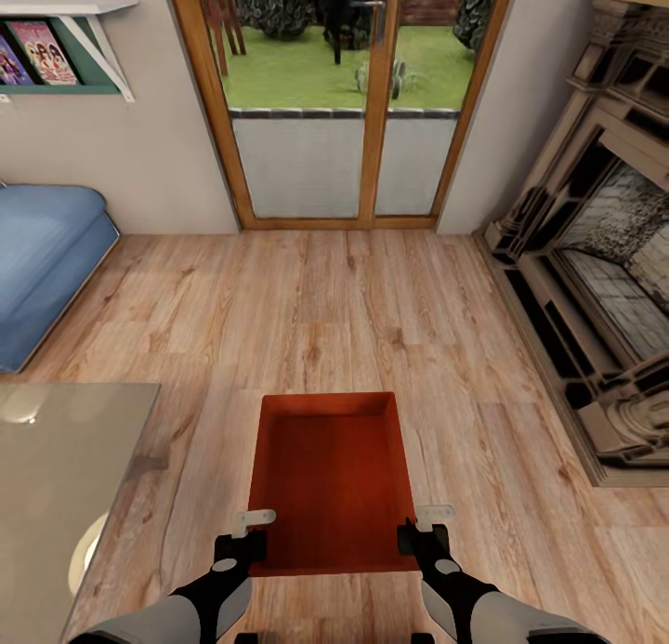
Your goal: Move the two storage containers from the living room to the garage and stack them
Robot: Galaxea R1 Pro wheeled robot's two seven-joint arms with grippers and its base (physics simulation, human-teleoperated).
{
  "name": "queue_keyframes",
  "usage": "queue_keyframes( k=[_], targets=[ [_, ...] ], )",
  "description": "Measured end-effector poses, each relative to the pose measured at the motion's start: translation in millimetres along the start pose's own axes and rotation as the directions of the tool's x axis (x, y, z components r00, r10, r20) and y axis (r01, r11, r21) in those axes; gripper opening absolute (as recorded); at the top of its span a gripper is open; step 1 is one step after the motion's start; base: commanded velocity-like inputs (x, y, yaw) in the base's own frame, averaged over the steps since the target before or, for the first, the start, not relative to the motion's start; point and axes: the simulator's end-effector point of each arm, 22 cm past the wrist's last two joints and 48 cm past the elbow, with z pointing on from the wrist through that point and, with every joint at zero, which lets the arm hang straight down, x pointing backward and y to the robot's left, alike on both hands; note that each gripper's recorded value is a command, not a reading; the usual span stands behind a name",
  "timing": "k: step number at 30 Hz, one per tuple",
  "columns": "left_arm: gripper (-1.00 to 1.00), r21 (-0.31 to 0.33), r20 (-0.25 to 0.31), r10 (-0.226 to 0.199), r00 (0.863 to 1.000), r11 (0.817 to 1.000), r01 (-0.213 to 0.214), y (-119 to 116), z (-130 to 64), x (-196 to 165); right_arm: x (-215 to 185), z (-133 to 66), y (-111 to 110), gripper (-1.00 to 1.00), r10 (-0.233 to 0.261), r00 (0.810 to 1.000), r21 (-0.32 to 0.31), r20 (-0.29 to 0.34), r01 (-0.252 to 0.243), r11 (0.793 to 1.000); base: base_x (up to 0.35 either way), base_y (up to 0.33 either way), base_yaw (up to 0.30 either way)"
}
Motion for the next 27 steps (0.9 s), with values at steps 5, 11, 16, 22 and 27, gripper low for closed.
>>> queue_keyframes(
  k=[5, 11, 16, 22, 27],
  targets=[
    [-1.00, 0.000, 0.000, 0.000, 1.000, 1.000, 0.000, 0.6, -4.6, -0.3, -0.8, -4.6, 0.0, -1.00, 0.000, 1.000, 0.000, 0.000, 0.000, 1.000, 0.000, 0.000, 0.000],
    [-1.00, 0.000, 0.000, 0.000, 1.000, 1.000, 0.000, 0.9, -7.3, 0.0, -0.8, -7.3, 0.0, -1.00, 0.000, 1.000, 0.000, 0.000, 0.000, 1.000, 0.000, 0.000, 0.000],
    [-1.00, 0.000, -0.001, 0.000, 1.000, 1.000, 0.000, 0.8, -7.3, 0.4, -0.4, -7.3, -0.1, -1.00, 0.000, 1.000, 0.000, -0.001, 0.000, 1.000, 0.000, 0.000, 0.000],
    [-1.00, 0.000, 0.001, -0.001, 1.000, 1.000, 0.001, 1.0, -7.8, -0.5, -1.7, -7.7, 0.0, -1.00, -0.001, 1.000, 0.000, 0.001, 0.001, 1.000, 0.000, 0.000, -0.048],
    [-1.00, 0.000, 0.008, -0.001, 1.000, 1.000, 0.001, 1.0, -9.0, -4.1, -5.3, -8.7, -0.1, -1.00, -0.001, 1.000, 0.000, 0.008, 0.001, 1.000, 0.000, 0.000, -0.125]
  ],
)
